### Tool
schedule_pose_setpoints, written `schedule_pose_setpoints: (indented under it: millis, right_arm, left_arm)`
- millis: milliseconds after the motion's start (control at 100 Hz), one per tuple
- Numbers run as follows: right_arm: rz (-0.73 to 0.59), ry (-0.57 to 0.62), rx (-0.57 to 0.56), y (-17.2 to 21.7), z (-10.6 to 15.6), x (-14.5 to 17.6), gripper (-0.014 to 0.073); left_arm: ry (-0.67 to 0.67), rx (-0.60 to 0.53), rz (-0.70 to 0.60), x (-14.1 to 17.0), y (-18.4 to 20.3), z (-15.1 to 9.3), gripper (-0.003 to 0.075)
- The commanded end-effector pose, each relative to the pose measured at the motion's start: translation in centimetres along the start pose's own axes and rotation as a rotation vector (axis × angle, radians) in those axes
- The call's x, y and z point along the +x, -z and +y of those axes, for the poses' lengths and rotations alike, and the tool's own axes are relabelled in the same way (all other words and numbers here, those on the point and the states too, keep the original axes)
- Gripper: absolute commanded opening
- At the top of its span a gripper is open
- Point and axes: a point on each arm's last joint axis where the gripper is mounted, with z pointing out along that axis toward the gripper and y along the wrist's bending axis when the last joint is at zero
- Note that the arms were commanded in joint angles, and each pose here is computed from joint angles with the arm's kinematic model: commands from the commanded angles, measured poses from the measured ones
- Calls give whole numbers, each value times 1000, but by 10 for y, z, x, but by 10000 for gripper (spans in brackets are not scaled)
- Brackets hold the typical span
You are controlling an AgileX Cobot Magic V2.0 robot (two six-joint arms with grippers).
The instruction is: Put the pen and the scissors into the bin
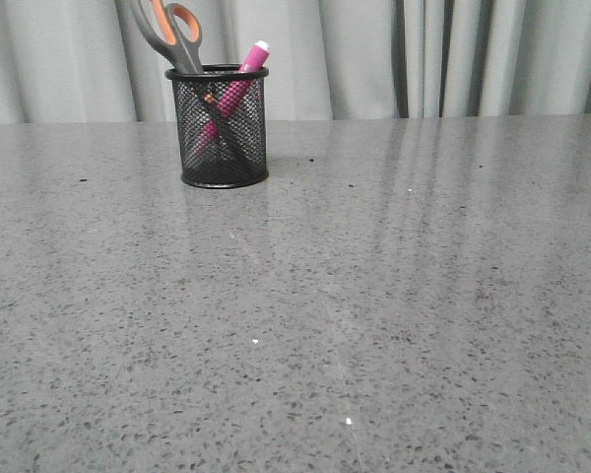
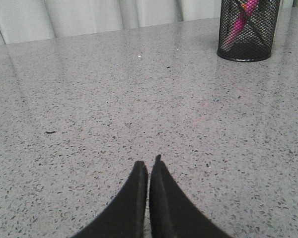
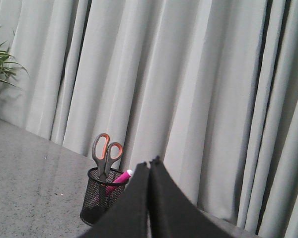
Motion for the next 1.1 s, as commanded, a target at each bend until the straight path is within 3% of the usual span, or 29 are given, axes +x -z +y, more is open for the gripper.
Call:
schedule_pose_setpoints:
  millis: [0, 150, 820, 990, 1090]
  right_arm:
    - [-64, 14, -9, -1, -1, -11, -69]
    - [-64, 14, -9, -1, -1, -11, -69]
    - [-57, 14, -14, -2, 1, -7, -69]
    - [9, 15, -21, -3, 6, 13, -69]
    - [194, -9, 36, -2, 4, 37, -69]
  left_arm:
    - [11, -14, -53, 7, -1, 0, -19]
    - [11, 4, 23, 14, -2, -2, -19]
    - [-23, -6, 22, 14, -2, -1, -19]
    - [-23, -6, 22, 14, -2, -1, -19]
    - [-23, -6, 22, 14, -2, -1, -19]
